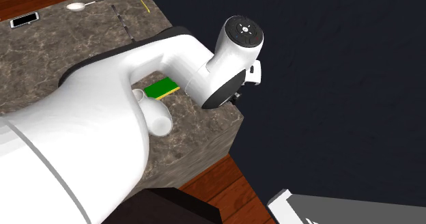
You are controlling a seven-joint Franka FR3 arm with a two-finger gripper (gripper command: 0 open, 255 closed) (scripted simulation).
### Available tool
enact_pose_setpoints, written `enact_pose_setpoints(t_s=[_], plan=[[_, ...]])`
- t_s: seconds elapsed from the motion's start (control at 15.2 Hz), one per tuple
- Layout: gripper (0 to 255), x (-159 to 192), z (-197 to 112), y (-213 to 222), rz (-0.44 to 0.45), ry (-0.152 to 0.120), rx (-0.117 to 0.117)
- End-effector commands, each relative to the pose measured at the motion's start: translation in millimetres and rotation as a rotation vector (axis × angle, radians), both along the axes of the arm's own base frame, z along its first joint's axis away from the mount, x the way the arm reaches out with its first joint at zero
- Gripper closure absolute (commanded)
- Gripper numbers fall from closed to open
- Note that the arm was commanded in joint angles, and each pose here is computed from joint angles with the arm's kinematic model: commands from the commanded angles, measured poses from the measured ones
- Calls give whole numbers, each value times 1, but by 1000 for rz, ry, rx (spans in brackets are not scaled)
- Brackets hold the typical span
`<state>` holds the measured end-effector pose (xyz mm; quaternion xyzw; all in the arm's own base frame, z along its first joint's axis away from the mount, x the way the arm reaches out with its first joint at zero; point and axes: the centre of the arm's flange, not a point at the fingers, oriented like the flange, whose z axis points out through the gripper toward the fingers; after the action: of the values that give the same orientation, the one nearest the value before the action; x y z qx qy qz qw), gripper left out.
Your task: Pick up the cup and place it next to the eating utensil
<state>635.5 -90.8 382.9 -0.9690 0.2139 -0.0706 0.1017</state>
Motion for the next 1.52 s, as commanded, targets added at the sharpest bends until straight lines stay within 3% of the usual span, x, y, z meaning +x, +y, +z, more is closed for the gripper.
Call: enact_pose_setpoints(t_s=[0.0, 0.07, 0.13, 0.73, 1.45], plan=[[0, 0, -33, -5, -5, 58, -1], [0, 0, -33, -5, -5, 58, -1], [255, -7, -30, -5, -5, 58, 0], [255, 0, -33, -5, -5, 58, -1], [255, 0, 25, -5, -5, 58, -1]])
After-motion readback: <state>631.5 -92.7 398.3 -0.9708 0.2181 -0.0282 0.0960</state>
